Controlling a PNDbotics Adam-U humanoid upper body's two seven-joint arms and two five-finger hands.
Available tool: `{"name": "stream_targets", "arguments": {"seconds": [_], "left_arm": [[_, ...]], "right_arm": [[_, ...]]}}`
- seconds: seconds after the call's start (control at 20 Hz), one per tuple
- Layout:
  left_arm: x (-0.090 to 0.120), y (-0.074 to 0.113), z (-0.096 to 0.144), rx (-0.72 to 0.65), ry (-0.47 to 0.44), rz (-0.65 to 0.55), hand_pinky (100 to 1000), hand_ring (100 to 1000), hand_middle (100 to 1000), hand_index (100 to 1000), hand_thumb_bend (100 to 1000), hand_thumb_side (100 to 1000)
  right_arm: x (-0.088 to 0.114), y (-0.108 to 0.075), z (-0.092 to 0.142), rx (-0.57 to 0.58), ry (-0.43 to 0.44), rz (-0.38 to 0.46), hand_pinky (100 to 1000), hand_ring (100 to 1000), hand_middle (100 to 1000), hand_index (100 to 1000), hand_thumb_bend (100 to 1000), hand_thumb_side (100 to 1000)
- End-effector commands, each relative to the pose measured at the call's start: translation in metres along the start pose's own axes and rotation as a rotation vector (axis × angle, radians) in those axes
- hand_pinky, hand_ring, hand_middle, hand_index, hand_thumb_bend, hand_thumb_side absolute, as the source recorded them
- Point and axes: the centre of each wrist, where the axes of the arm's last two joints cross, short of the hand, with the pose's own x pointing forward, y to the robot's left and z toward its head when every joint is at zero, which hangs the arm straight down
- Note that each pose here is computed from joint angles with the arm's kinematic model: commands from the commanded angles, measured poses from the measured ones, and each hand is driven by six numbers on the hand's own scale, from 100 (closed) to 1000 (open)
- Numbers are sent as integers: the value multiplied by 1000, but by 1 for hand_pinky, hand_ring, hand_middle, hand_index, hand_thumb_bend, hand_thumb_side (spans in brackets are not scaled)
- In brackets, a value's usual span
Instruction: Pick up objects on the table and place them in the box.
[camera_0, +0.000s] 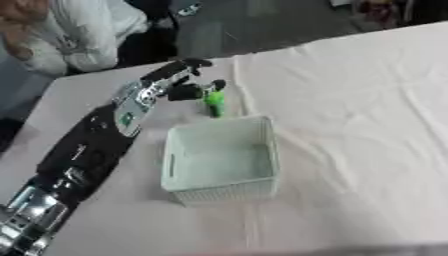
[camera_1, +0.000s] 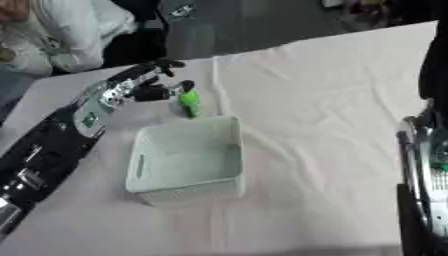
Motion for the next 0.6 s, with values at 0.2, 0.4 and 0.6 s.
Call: {"name": "stream_targets", "arguments": {"seconds": [0.2,0.4,0.6], "left_arm": [[-1,7,0,-7,-2,-20,976,885,975,1000,1000,887],[-3,5,1,-27,3,-20,981,889,977,1000,1000,874],[-5,2,1,-39,10,-18,984,891,978,1000,1000,870]], "right_arm": [[7,1,-8,1,-40,-4,276,457,520,568,100,1000],[7,1,-9,0,-42,-5,276,457,520,568,100,1000],[7,1,-9,0,-43,-5,276,457,520,568,100,1000]]}}
